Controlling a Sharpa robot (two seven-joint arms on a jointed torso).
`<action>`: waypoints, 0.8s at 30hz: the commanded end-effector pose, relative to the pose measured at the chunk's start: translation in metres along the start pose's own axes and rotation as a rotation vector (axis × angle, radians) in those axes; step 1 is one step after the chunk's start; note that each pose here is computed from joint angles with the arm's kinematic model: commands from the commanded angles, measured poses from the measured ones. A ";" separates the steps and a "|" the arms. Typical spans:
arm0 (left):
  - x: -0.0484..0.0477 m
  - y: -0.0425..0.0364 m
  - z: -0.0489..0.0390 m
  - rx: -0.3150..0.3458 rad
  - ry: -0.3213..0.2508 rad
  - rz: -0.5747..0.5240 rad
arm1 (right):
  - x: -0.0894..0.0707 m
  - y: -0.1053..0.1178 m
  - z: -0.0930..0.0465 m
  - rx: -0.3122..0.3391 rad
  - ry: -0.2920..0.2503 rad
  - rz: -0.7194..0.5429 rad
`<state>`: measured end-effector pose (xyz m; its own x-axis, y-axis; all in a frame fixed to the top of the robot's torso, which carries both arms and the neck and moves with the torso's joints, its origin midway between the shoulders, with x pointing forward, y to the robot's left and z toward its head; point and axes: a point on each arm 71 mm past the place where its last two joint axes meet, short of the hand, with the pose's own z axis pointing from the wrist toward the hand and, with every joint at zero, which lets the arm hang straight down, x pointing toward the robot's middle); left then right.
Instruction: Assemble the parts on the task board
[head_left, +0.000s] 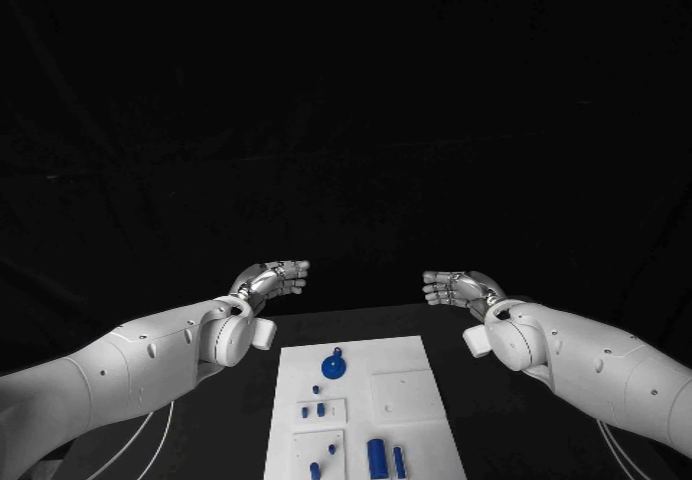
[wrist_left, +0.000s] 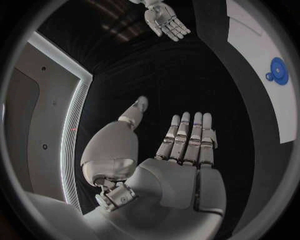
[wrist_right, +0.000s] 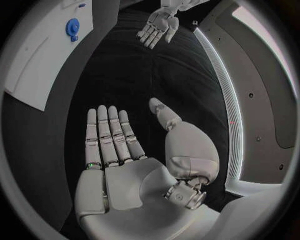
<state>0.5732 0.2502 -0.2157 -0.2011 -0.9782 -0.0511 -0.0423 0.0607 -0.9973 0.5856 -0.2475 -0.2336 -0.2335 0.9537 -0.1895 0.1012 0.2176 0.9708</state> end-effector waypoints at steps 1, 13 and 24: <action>0.0018 0.0007 -0.0017 0.001 -0.003 -0.001 | 0.002 0.001 -0.001 -0.005 -0.002 0.002; 0.0365 0.0126 -0.0364 0.024 -0.077 -0.038 | 0.030 0.001 -0.028 -0.079 -0.067 0.090; 0.0741 0.0113 -0.0884 0.046 -0.170 -0.064 | 0.067 0.005 -0.085 -0.127 -0.170 0.191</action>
<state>0.4744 0.1908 -0.2310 -0.1412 -0.9884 0.0549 -0.0637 -0.0463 -0.9969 0.4921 -0.1936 -0.2336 -0.1904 0.9816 -0.0133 0.0550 0.0242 0.9982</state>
